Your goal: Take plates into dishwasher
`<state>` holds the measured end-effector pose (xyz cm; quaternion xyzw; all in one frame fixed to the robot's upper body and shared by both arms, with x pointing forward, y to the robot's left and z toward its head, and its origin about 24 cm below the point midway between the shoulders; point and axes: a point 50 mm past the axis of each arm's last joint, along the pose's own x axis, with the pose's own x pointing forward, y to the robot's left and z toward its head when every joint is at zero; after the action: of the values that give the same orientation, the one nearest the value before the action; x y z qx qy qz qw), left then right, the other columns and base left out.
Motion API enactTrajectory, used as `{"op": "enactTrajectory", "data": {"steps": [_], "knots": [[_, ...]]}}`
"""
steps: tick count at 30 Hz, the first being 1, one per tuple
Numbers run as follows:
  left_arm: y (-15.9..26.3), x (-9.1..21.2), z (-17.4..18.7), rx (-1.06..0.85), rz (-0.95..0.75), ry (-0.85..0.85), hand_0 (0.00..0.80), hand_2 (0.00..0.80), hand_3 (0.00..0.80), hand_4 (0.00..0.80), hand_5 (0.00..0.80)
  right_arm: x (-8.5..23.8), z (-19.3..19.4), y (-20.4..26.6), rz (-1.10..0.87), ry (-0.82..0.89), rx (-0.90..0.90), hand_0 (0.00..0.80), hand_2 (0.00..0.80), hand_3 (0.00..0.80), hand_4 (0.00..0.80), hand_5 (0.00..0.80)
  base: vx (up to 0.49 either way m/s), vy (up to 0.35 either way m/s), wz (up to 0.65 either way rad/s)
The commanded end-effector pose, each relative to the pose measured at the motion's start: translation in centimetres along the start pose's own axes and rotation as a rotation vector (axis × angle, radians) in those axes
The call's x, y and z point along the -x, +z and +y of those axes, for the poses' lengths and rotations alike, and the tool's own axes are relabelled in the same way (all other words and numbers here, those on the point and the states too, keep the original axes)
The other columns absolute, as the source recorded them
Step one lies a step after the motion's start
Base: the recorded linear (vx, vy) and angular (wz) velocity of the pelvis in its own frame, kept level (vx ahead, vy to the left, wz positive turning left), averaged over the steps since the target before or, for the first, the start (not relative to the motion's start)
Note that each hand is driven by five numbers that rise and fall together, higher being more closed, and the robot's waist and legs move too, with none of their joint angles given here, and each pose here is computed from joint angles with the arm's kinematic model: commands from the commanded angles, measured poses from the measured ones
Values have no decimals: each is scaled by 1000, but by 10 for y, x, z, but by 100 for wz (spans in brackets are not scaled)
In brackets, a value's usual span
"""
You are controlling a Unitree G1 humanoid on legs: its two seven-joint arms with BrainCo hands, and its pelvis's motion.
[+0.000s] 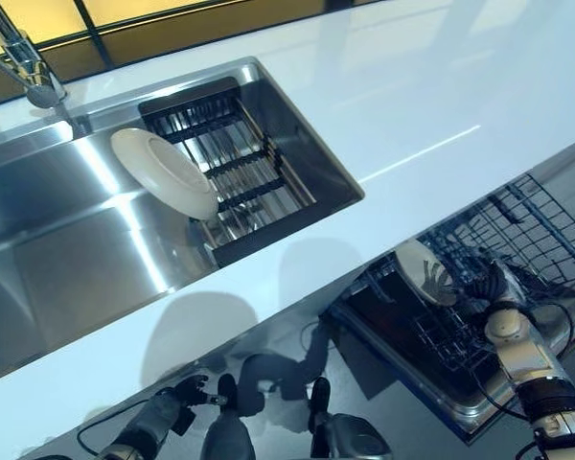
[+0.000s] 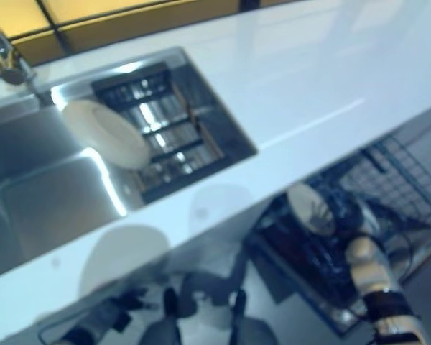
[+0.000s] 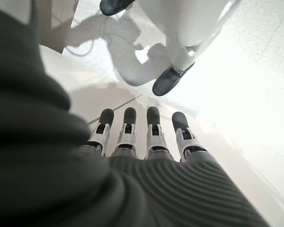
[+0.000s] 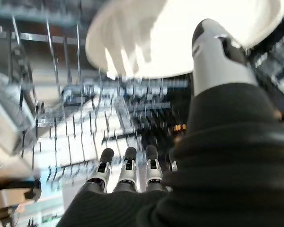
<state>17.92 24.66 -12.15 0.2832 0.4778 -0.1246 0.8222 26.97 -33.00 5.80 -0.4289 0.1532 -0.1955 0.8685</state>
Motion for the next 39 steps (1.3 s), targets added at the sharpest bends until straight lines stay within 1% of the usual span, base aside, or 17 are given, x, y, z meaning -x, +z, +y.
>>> {"op": "enactTrajectory", "data": {"steps": [1,10,14,18,22,26,31,38,39], "knots": [[-2,0,6,0,14,31,0,0,0,0,0,0,-35,15,-109,-105,25,0,0,0,0,0,20,39,-8],[-11,0,-3,39,40,20,0,0,0,0,0,8,-57,14,-126,-177,-3,0,0,0,0,0,9,34,-5],[-15,0,-8,63,50,14,0,0,0,0,0,12,-72,23,-187,-209,-83,0,0,0,0,0,19,65,-3],[-23,1,-15,103,66,11,0,0,0,0,0,19,-90,47,-331,-239,-188,0,0,0,0,0,49,99,-9],[-30,2,-21,145,81,10,0,0,0,0,0,31,-108,82,-537,-240,-323,0,0,0,0,0,66,138,-2],[-37,3,-26,169,102,5,0,0,0,0,0,41,-120,113,-705,-214,-384,0,0,0,0,0,80,163,-10],[-46,5,-28,198,134,8,0,0,0,0,0,52,-130,148,-881,-170,-326,0,0,0,0,0,67,186,-1],[-53,6,-28,202,166,15,0,0,0,0,0,66,-141,191,-1070,-172,-123,0,0,0,0,0,59,170,2],[-54,7,-26,198,172,17,0,0,0,0,0,69,-143,201,-1116,-180,-57,0,0,0,0,0,39,150,11]]}}
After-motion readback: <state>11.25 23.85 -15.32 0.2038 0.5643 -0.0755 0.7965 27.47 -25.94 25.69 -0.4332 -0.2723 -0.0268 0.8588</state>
